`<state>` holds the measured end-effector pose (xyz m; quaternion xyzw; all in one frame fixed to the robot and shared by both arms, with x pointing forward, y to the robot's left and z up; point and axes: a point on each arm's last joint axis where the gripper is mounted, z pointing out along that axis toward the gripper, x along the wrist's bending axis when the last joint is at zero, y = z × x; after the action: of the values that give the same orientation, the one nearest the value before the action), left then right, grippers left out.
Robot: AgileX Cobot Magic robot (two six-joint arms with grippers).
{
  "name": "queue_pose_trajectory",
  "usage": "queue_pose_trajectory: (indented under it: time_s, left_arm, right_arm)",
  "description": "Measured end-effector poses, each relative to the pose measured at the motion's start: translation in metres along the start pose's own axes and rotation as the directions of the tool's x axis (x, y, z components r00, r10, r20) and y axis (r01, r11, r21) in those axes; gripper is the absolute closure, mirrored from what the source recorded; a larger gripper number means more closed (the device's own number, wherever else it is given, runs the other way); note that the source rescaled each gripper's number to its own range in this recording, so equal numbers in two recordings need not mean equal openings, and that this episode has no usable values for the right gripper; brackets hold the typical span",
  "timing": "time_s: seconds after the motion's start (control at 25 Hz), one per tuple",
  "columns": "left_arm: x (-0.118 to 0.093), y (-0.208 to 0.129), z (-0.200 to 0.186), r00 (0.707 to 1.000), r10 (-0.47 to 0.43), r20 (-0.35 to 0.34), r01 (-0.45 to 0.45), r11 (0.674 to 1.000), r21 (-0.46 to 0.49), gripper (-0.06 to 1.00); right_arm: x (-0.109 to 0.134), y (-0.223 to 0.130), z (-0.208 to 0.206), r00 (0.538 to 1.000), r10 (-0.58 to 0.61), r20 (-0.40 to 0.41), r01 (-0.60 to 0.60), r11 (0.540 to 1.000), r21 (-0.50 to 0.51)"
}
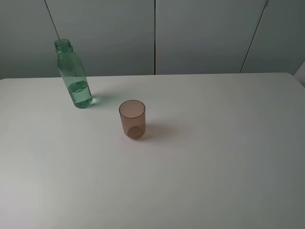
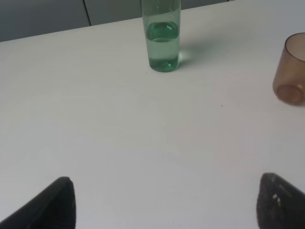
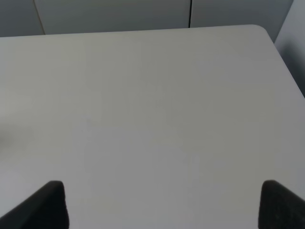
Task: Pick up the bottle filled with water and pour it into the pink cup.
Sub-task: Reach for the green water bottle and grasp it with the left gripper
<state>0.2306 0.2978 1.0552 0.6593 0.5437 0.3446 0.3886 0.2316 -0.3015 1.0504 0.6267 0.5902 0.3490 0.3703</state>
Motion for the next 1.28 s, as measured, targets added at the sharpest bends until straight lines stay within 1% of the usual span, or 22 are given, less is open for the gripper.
queue_pose_trajectory:
  time_s: [0.64,0.76,0.88,0.96,1.08,1.2,1.28]
  left_arm:
    - [0.000,0.000,0.000,1.000,0.000,0.000,0.000,1.000,0.000,0.01]
    - [-0.001,0.002,0.000,1.000,-0.009,0.017,0.009,1.000,0.006,0.01]
    - [-0.002,0.021,0.003,0.999,-0.023,0.037,0.021,0.998,0.052,0.01]
    - [-0.001,0.037,0.012,0.998,-0.031,0.046,0.027,0.995,0.092,0.01]
    - [-0.003,0.063,0.033,0.994,-0.059,0.089,0.048,0.992,0.119,0.01]
    - [-0.004,0.082,0.056,0.988,-0.095,0.125,0.085,0.993,0.083,0.01]
    - [-0.003,0.091,0.071,0.986,-0.113,0.126,0.105,0.992,0.066,0.01]
  right_arm:
    - [0.000,0.000,0.000,1.000,0.000,0.000,0.000,1.000,0.000]
    - [0.000,0.000,0.000,1.000,0.000,0.000,0.000,1.000,0.000]
    - [0.000,0.000,0.000,1.000,0.000,0.000,0.000,1.000,0.000]
    - [0.000,0.000,0.000,1.000,0.000,0.000,0.000,1.000,0.000]
    - [0.000,0.000,0.000,1.000,0.000,0.000,0.000,1.000,0.000]
    - [0.000,0.000,0.000,1.000,0.000,0.000,0.000,1.000,0.000]
    - [0.000,0.000,0.000,1.000,0.000,0.000,0.000,1.000,0.000]
